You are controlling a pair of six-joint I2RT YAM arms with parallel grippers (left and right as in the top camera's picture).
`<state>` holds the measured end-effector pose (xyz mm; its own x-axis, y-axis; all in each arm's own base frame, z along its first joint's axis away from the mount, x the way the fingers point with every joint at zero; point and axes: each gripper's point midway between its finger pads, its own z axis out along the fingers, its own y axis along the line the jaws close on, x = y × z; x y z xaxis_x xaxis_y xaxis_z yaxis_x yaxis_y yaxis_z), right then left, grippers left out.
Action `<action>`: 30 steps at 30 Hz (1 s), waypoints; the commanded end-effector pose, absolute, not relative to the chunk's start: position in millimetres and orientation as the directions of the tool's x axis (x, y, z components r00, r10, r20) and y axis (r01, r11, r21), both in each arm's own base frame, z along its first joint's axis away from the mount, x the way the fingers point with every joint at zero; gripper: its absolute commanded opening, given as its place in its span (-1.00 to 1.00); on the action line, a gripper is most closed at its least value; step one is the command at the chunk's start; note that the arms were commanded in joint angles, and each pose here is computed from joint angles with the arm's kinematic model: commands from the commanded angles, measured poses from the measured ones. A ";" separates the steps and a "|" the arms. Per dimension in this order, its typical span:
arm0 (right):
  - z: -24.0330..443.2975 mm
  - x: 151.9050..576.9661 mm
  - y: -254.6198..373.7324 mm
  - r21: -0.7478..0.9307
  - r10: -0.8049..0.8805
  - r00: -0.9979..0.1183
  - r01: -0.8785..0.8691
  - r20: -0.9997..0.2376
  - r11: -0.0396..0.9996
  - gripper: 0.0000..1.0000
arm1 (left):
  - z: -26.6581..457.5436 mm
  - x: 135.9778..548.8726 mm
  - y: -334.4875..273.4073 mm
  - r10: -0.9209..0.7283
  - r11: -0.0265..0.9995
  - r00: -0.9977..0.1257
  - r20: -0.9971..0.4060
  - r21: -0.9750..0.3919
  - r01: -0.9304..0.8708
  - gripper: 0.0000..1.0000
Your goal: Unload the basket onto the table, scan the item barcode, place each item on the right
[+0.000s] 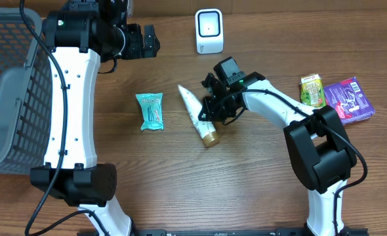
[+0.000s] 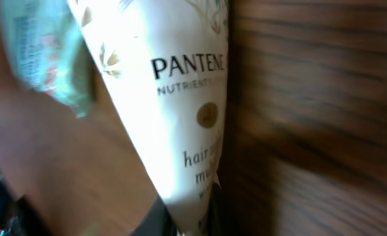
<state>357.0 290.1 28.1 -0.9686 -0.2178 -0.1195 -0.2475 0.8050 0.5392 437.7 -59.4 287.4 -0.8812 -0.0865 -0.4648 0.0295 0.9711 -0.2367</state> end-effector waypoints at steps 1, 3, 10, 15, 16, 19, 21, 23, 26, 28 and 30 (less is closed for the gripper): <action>18.3 377.5 255.8 0.369 -0.133 -0.979 -0.181 -0.151 0.912 -0.55 | 292.7 437.7 -63.1 -0.067 0.971 -0.874 -0.481 -0.234 0.054 0.99; 15.4 379.0 247.7 0.327 -0.128 -0.980 -0.172 -0.154 0.929 -0.46 | 292.6 437.7 -63.0 -0.067 0.971 -0.874 -0.481 -0.234 0.055 1.00; 19.7 385.9 229.4 0.284 -0.128 -0.980 -0.167 -0.150 0.944 -0.36 | 292.6 437.7 -63.0 -0.067 0.971 -0.874 -0.481 -0.234 0.055 1.00; 35.0 396.3 194.3 0.103 -0.108 -0.983 -0.124 -0.151 0.987 -0.17 | 292.7 437.7 -63.1 -0.067 0.971 -0.874 -0.481 -0.234 0.055 0.99; 35.7 396.6 189.4 0.075 -0.108 -0.983 -0.120 -0.151 0.990 -0.12 | 292.6 437.7 -63.0 -0.067 0.971 -0.874 -0.481 -0.234 0.054 0.99; 40.7 396.4 186.9 0.051 -0.168 -0.975 -0.177 -0.148 0.983 0.18 | 292.7 437.7 -63.1 -0.067 0.971 -0.874 -0.481 -0.234 0.055 1.00; 53.9 401.8 189.2 0.038 -0.227 -0.960 -0.237 -0.166 0.971 0.47 | 292.6 437.7 -63.0 -0.067 0.971 -0.874 -0.481 -0.234 0.055 0.99; 76.2 415.1 191.8 0.013 -0.285 -0.935 -0.295 -0.212 0.955 0.75 | 292.7 437.7 -63.1 -0.067 0.971 -0.874 -0.481 -0.234 0.054 0.99; 91.0 426.7 193.4 0.018 -0.284 -0.925 -0.298 -0.254 0.954 1.00 | 292.7 437.7 -63.1 -0.067 0.971 -0.874 -0.481 -0.234 0.055 1.00; 96.4 431.2 193.3 0.035 -0.275 -0.924 -0.294 -0.268 0.955 0.93 | 292.6 437.7 -63.0 -0.067 0.971 -0.874 -0.481 -0.234 0.055 0.99; 98.1 430.0 198.0 0.089 -0.274 -0.925 -0.306 -0.265 0.948 0.07 | 292.7 437.7 -63.1 -0.067 0.971 -0.874 -0.481 -0.234 0.055 0.99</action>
<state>423.9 196.8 85.9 -0.9322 -0.2729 -0.2377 -0.2916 0.9554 0.0467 437.7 -59.4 287.4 -0.8812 -0.0865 -0.4648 0.0295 0.9711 -0.2367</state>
